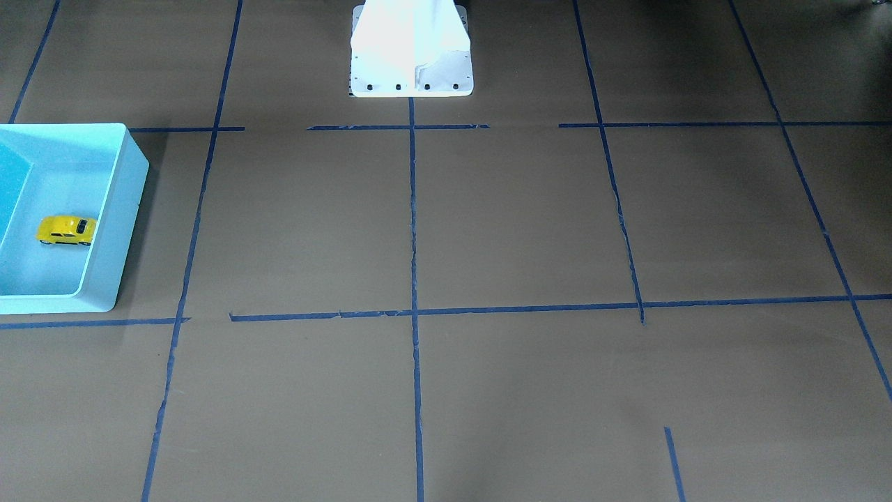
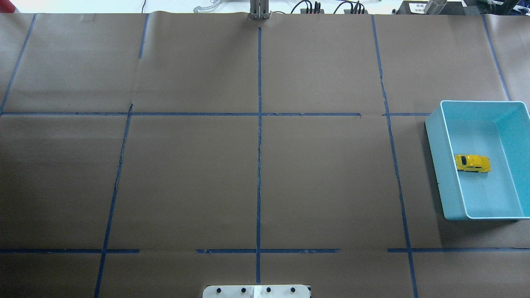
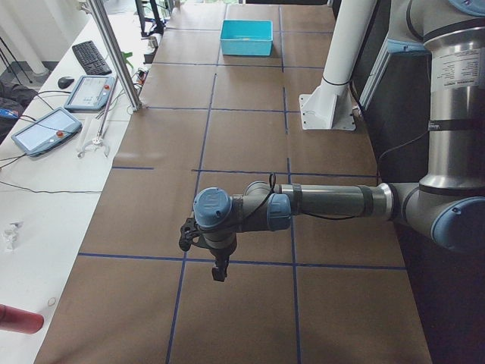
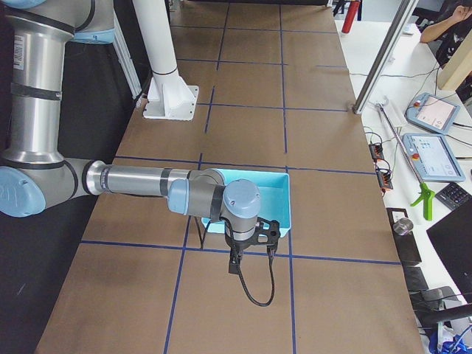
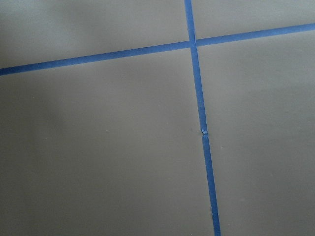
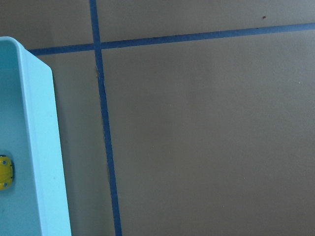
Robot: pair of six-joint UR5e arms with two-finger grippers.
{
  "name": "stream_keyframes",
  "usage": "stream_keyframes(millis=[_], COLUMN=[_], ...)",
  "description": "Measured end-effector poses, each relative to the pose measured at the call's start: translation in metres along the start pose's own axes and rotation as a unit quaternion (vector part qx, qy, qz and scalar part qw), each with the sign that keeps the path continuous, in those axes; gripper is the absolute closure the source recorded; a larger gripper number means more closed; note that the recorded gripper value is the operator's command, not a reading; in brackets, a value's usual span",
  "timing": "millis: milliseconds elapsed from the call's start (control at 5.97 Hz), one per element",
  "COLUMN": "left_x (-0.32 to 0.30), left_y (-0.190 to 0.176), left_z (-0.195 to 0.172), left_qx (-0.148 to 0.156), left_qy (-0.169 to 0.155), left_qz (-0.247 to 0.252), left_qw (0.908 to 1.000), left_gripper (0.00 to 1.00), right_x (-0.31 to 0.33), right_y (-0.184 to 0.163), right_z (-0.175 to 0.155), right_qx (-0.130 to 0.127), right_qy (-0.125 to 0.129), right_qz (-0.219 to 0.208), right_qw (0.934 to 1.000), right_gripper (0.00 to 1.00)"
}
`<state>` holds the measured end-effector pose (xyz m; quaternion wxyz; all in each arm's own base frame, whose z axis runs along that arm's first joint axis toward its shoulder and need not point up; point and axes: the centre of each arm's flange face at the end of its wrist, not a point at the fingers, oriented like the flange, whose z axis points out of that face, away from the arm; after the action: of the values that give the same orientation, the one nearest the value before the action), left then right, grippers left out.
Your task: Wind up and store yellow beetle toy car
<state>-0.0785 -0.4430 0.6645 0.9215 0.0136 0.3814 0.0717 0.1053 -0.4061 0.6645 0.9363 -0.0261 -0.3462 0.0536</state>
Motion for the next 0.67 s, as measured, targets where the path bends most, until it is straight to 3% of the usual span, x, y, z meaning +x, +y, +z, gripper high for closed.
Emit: stream_keyframes(millis=[670], left_x=[0.0018], left_y=[-0.0036], left_z=[-0.0013], left_qx=[0.002], left_qy=[-0.001], left_qz=[0.003], left_qw=[1.0], left_gripper=[0.0], right_x=[0.0006], right_y=[0.0], right_z=[0.0002], right_qx=[0.0], right_qy=[0.0], right_qz=[0.0], right_qw=[1.0], right_gripper=[0.0])
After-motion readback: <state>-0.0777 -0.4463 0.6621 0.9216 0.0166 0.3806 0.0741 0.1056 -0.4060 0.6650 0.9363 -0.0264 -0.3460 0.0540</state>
